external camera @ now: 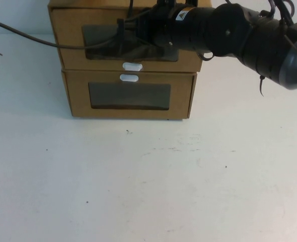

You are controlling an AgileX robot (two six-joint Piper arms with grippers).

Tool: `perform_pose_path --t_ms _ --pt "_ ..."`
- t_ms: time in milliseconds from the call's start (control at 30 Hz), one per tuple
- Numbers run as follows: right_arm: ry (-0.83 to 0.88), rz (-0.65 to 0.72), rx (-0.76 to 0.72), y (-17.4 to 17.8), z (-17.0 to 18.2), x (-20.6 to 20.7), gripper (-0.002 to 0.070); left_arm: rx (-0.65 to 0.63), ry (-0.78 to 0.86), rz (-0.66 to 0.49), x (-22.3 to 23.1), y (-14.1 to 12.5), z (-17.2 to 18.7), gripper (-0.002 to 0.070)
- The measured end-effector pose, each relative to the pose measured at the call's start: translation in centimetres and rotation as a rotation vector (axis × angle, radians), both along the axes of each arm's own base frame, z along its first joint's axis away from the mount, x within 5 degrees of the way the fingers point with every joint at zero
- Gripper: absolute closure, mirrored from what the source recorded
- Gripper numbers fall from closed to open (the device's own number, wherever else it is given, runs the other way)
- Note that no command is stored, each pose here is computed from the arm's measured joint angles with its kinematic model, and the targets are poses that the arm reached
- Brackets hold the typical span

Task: Close the shoe box
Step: Close the shoe box with your right arm

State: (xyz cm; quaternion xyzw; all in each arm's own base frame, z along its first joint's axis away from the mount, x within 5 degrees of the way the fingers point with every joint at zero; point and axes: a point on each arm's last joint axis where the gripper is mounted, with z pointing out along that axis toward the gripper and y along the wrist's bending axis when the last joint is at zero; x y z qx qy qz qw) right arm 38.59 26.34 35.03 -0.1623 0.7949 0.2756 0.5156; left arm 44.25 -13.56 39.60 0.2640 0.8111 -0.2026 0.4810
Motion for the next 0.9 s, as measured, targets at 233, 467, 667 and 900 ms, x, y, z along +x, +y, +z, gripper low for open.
perform_pose_path --t_ms 233,467,667,900 --pt "-0.032 -0.019 0.019 0.0 0.1 0.4 0.0689 -0.003 -0.002 0.002 0.0 0.0 0.0 0.0677" --pt "0.023 0.006 -0.009 0.0 -0.3 0.1 0.0689 -0.002 0.001 -0.002 -0.1 0.0 0.1 0.0677" --pt "0.108 0.093 -0.09 -0.6 0.7 -1.8 0.0689 0.026 -0.062 -0.015 -2.5 0.6 3.5 0.0677" --pt "0.043 0.18 -0.105 -3.3 7.5 -7.1 0.0689 0.098 -0.228 0.016 -7.8 2.4 9.9 0.0677"
